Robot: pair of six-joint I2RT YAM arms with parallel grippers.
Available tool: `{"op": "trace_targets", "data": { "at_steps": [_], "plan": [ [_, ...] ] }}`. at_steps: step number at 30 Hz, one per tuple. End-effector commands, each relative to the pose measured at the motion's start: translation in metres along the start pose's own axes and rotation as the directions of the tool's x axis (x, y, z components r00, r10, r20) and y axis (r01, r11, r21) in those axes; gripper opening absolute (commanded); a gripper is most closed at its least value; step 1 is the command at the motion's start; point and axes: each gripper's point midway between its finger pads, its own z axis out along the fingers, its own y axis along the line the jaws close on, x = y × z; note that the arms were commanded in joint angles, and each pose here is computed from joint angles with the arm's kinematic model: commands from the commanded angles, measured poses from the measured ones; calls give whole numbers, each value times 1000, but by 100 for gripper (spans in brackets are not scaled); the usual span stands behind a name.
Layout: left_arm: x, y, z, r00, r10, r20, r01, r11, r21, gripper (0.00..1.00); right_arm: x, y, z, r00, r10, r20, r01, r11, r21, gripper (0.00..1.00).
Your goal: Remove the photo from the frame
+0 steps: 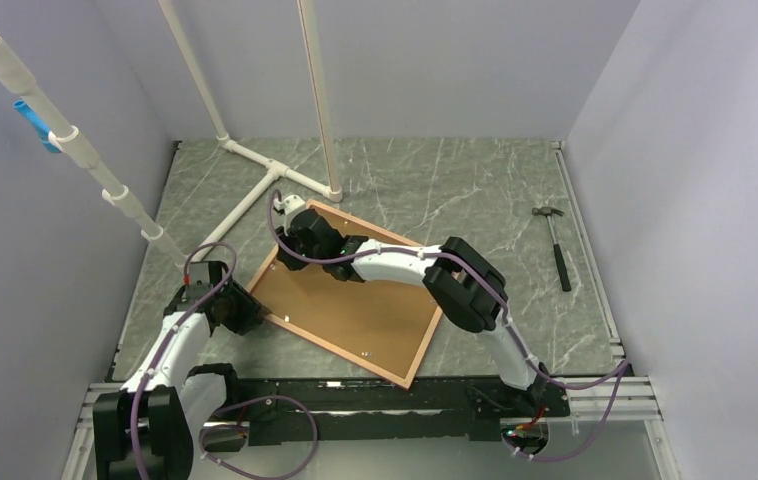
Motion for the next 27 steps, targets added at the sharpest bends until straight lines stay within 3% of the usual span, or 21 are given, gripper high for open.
{"op": "trace_targets", "data": {
  "at_steps": [1,7,18,22,27],
  "plan": [
    [15,23,2,999,-18,-37,15,997,-71,41,-17,8,8,999,-1,45,2,1000,-30,0],
    [16,23,1,999,-22,-34,20,997,-68,41,-12,3,14,999,-14,32,15,1000,-22,0],
    [11,25,3,1000,-4,-24,2,996,-89,40,19,63,-7,998,-41,-46,19,915,-404,0],
    [12,26,3,1000,-8,-23,6,996,-90,40,27,61,-8,995,-63,-71,28,908,-418,0],
    [12,22,1,1000,-8,-22,6,998,-70,40,-8,49,-28,999,-39,-9,33,941,-336,0]
  ]
}}
